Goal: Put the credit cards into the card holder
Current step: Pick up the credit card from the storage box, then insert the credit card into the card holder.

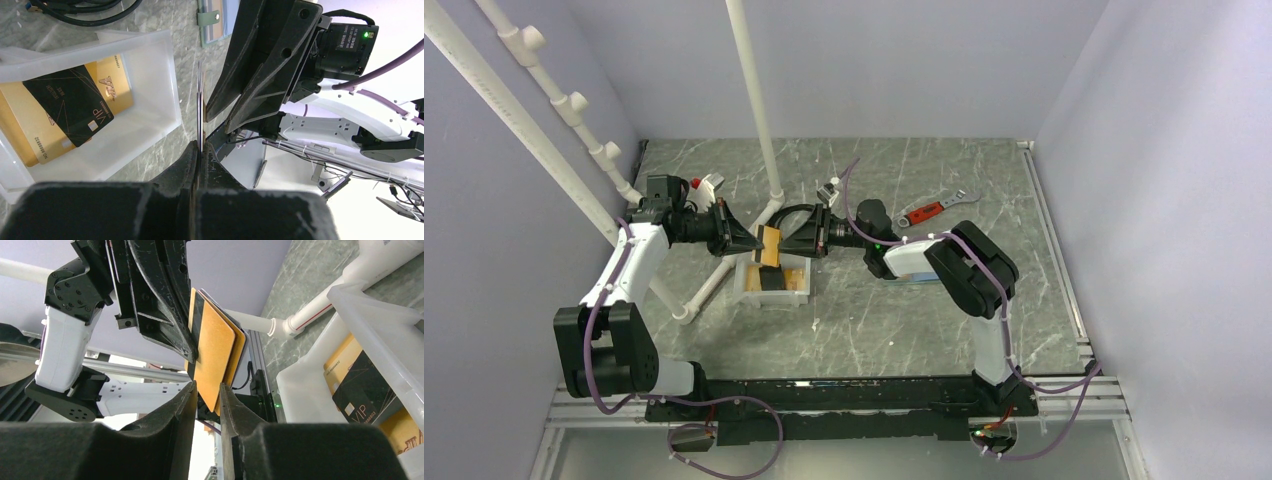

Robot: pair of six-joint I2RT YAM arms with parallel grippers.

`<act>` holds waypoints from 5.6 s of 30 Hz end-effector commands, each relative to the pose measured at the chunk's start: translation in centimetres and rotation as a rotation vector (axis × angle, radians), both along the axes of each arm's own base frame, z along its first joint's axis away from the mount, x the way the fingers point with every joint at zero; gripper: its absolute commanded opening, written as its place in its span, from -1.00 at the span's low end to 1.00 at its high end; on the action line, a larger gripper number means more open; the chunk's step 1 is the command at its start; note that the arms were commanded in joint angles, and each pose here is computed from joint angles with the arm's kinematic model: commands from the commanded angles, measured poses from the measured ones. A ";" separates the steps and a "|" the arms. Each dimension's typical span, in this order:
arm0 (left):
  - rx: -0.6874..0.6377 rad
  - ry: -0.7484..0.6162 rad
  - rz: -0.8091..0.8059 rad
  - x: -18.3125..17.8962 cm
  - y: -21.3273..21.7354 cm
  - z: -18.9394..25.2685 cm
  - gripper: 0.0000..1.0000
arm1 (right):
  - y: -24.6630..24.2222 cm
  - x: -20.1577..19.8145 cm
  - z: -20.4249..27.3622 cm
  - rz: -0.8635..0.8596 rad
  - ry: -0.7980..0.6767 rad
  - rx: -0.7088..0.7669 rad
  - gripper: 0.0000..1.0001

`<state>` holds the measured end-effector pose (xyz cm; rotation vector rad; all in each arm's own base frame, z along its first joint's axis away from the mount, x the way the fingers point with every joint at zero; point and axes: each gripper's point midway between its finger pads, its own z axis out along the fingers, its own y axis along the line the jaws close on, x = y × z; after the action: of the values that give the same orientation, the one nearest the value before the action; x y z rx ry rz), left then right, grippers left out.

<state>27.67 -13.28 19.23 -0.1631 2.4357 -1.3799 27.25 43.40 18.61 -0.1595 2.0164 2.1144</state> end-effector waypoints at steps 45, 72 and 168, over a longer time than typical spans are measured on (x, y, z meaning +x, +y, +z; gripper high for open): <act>-0.058 -0.089 -0.032 -0.5 -0.6 2.6 -1.00 | 2.0 0.1 1.7 0.043 0.000 0.108 -0.47; 0.056 0.043 0.003 -1.4 0.5 -2.2 -0.93 | 1.6 -0.4 -0.8 0.020 0.098 0.145 -1.00; -0.042 0.145 -0.319 4.4 -33.6 -14.5 -1.00 | -35.3 4.7 -17.2 -0.698 0.146 -0.914 -0.63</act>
<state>31.79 -45.79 4.25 0.1025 2.6665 -1.5485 32.06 8.47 2.34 0.4869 2.4575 0.7643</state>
